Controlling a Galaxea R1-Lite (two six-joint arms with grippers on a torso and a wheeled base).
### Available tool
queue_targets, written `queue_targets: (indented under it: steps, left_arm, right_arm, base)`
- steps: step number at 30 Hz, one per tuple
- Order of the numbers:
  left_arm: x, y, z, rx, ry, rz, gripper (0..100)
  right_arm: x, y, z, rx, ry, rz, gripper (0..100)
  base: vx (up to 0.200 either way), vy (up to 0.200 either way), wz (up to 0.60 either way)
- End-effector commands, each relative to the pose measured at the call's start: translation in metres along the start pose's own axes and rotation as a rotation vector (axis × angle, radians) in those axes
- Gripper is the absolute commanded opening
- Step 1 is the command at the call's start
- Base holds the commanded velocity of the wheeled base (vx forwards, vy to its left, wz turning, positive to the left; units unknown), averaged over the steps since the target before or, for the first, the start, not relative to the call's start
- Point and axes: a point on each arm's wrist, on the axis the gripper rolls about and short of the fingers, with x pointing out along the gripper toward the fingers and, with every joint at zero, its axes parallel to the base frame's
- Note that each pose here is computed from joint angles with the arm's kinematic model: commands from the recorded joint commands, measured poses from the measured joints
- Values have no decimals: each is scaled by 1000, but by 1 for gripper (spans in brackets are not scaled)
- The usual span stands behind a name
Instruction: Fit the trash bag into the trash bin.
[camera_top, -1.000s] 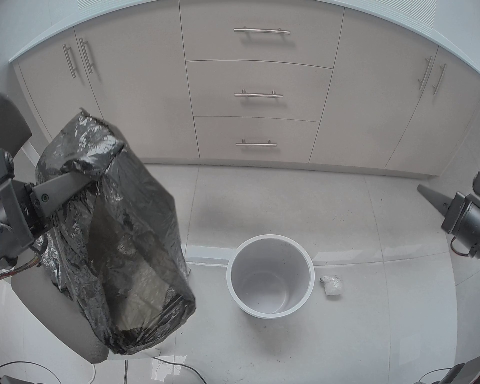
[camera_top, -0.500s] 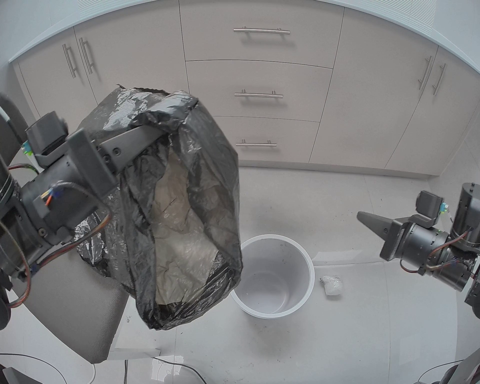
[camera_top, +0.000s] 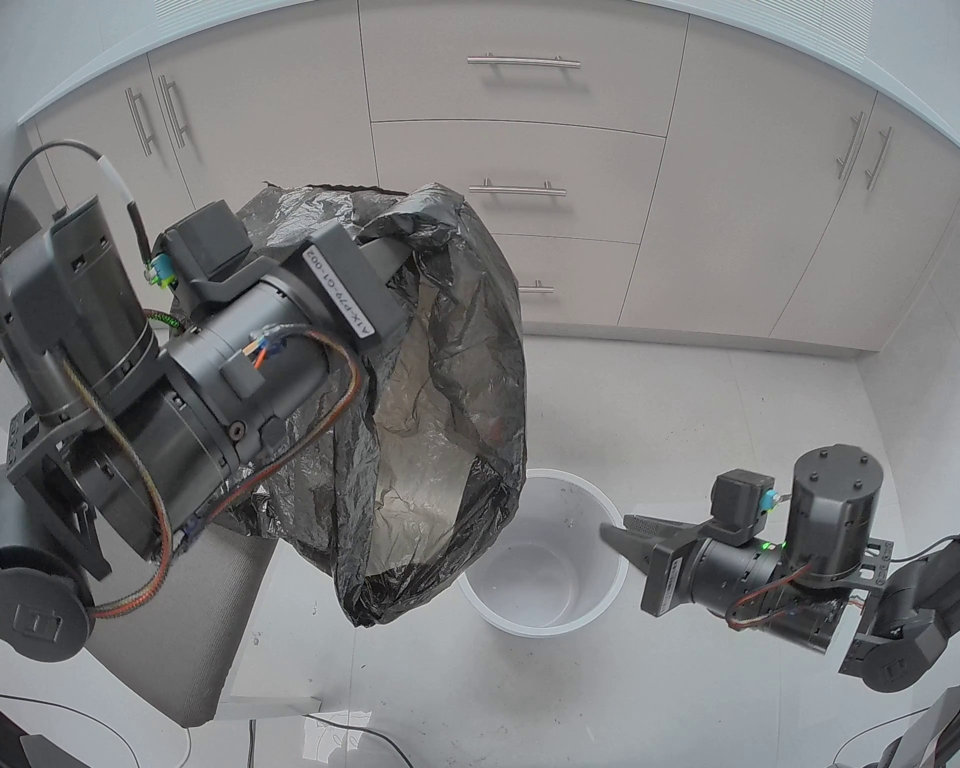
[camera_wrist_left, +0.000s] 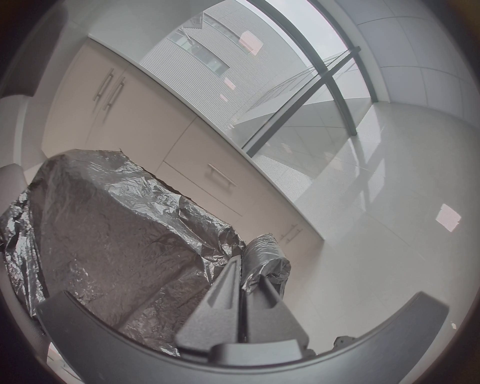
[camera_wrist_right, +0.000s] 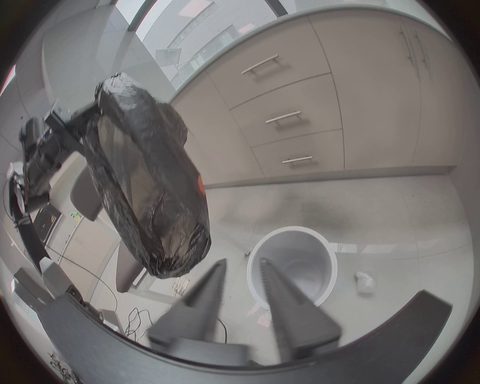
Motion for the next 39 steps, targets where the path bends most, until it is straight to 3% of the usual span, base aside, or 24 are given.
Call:
queue_targets:
  steps: [1, 10, 39]
  left_arm:
    - [-8, -23, 8, -21, -10, -20, 0]
    - [-25, -43, 9, -73, 12, -103, 0]
    - [-34, -49, -7, -81, 82, -143, 0]
  right_arm:
    - [18, 5, -34, -21, 130, 5, 100]
    - [31, 7, -58, -20, 39, 59, 100]
    - [29, 23, -78, 14, 3, 131, 100]
  base:
    - [0, 0, 0]
    - [0, 0, 0]
    - [0, 0, 0]
